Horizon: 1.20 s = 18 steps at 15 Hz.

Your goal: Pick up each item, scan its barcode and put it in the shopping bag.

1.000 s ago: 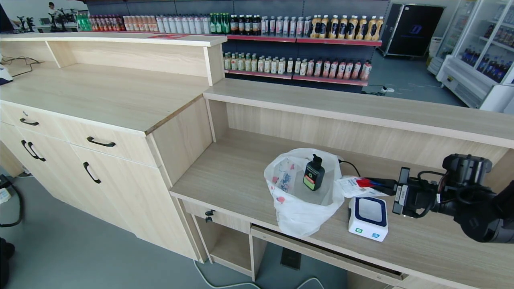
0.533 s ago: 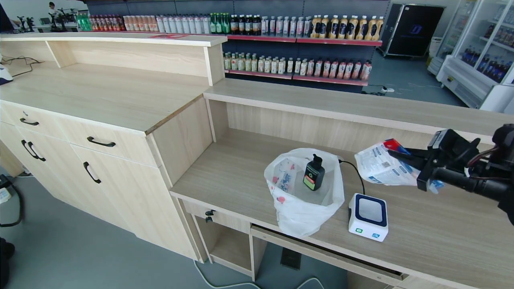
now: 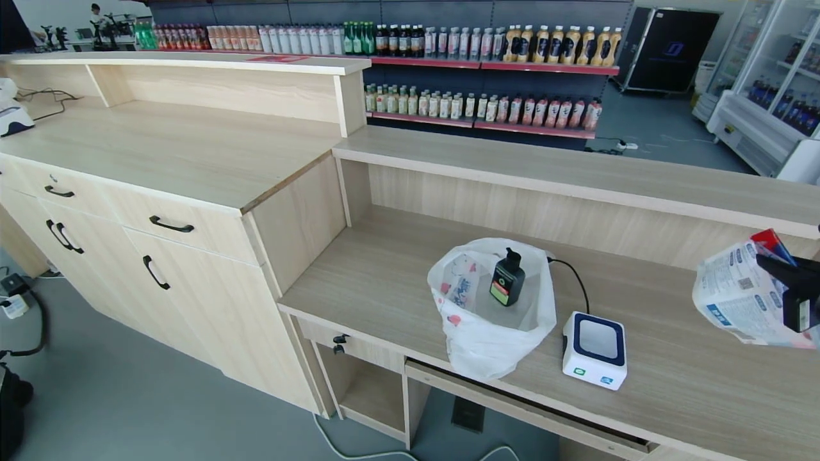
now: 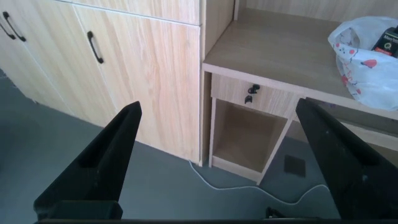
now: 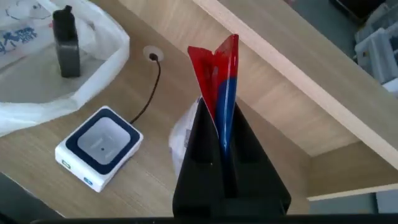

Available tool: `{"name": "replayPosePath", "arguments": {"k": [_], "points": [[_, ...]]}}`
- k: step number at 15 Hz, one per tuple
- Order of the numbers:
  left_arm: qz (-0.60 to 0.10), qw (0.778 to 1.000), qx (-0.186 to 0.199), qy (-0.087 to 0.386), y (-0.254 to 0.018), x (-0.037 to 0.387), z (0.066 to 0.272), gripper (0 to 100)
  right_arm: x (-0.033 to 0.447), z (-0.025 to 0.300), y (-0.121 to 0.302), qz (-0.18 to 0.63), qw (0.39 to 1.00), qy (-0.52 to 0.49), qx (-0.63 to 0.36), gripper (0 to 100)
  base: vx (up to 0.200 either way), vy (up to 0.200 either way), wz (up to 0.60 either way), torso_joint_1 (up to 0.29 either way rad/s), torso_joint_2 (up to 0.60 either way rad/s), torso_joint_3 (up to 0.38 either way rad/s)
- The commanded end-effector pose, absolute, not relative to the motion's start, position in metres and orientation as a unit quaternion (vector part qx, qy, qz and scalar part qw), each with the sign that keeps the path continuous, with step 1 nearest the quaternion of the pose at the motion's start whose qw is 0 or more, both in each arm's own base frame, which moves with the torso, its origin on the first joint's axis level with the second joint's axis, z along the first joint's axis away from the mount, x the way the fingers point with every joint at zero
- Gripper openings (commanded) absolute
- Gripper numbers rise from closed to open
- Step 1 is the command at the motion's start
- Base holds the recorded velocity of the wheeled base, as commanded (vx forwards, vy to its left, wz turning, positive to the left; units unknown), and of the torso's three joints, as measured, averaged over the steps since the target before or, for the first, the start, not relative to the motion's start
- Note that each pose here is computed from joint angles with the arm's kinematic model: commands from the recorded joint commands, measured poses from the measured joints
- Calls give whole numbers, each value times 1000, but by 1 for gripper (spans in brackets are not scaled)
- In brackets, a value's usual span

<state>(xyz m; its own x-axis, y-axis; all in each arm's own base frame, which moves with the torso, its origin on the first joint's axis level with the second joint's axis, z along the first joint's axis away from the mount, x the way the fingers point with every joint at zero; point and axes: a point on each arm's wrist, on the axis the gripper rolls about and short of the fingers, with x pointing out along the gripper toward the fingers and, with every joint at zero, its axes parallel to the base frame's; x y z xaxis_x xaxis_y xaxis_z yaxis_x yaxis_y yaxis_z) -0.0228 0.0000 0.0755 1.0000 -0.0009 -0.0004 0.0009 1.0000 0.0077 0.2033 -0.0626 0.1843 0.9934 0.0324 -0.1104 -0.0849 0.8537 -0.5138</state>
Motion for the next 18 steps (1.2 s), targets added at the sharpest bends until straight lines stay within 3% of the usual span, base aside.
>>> {"name": "replayPosePath", "arguments": {"k": [1, 3, 5, 12, 18], "points": [[0, 1000, 4, 0, 0, -23, 75, 100, 204, 208, -38, 27, 969, -6, -247, 0, 0, 0, 600, -2, 2, 7], [0, 1000, 4, 0, 0, -23, 75, 100, 222, 229, -9, 55, 970, -50, -231, 0, 0, 0, 600, 7, 5, 5], [0, 1000, 4, 0, 0, -23, 75, 100, 236, 230, 15, 112, 975, -54, -184, 0, 0, 0, 300, -1, 1, 1], [0, 1000, 4, 0, 0, -23, 75, 100, 289, 117, 33, 158, 976, 103, -112, 0, 0, 0, 0, 0, 0, 0], [0, 1000, 4, 0, 0, -23, 75, 100, 310, 76, 35, 162, 971, 142, -105, 0, 0, 0, 0, 0, 0, 0]]}}
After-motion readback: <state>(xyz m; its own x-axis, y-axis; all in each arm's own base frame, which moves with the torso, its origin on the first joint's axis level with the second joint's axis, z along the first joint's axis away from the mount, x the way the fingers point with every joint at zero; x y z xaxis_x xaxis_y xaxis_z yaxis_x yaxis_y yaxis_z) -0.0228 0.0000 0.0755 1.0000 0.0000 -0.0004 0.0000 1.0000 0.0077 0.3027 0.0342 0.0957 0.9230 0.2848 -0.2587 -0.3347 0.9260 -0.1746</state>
